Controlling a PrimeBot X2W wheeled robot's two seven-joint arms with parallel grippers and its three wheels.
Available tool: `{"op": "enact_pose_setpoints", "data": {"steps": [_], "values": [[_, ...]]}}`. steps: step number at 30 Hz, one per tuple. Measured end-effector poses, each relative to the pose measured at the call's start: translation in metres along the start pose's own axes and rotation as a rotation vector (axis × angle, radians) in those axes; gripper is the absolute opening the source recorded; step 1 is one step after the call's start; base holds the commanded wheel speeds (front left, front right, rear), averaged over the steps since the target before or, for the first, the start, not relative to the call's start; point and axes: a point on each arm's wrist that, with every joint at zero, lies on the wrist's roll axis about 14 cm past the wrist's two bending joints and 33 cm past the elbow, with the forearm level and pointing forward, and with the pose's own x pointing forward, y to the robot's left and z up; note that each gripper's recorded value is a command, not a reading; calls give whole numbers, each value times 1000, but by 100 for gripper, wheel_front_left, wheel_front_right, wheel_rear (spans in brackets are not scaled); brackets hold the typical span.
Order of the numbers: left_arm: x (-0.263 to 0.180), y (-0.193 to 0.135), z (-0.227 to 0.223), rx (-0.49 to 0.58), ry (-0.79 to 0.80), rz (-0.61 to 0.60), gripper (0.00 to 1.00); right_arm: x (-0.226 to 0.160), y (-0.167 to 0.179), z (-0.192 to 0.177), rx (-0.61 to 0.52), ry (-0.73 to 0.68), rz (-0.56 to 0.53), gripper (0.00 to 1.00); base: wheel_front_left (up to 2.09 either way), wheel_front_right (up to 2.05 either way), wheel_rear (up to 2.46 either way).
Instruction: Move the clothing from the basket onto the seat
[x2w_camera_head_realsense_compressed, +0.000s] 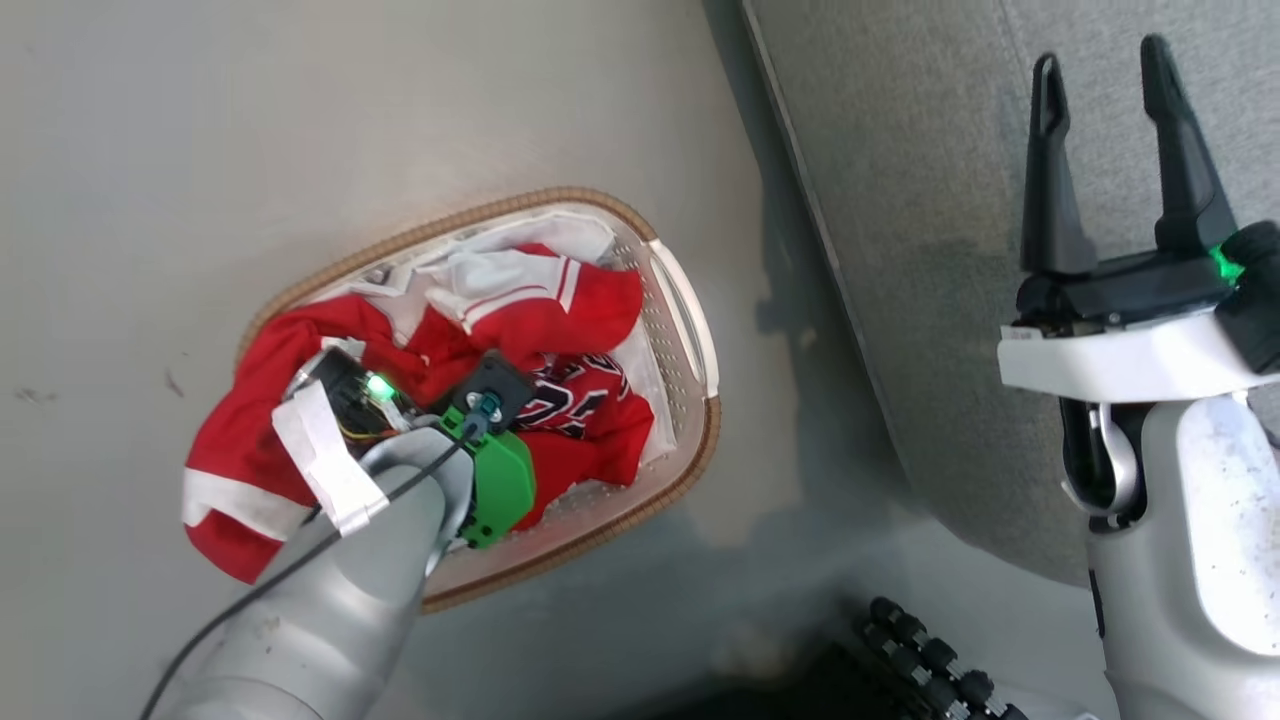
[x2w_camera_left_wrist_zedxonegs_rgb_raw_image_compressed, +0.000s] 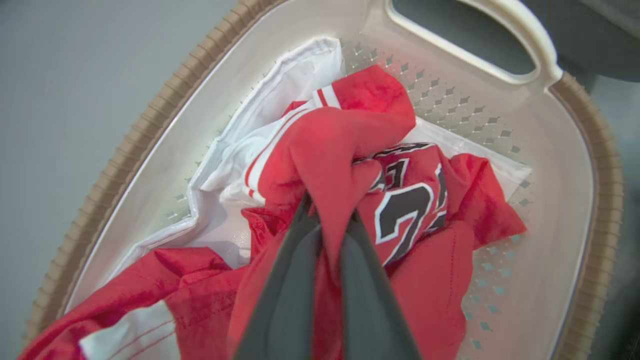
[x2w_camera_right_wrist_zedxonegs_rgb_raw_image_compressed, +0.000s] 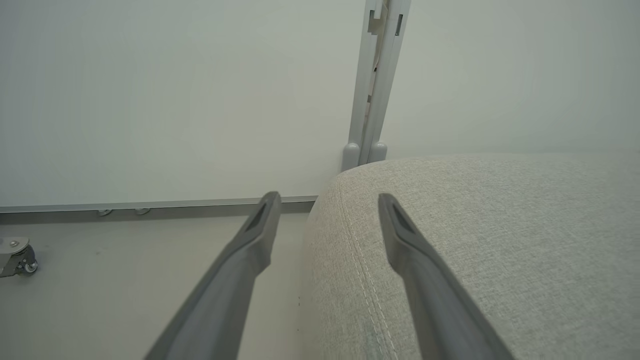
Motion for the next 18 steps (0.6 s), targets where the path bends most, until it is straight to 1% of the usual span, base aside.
{"op": "enact_pose_setpoints", "data": {"steps": [5,8,11,18], "values": [[-19,-8,42,-24,-130,18,0,-13,0,10,-10,2,-4,100,0,0,0],[-37,-7,61,-21,-191,44,0,-23,2,18,-12,3,-1,100,0,0,0],[-58,-7,82,-40,-262,76,0,-36,3,25,-15,5,-4,100,0,0,0],[-112,-8,143,55,-440,140,0,-72,11,38,-5,17,9,100,0,0,0]]}}
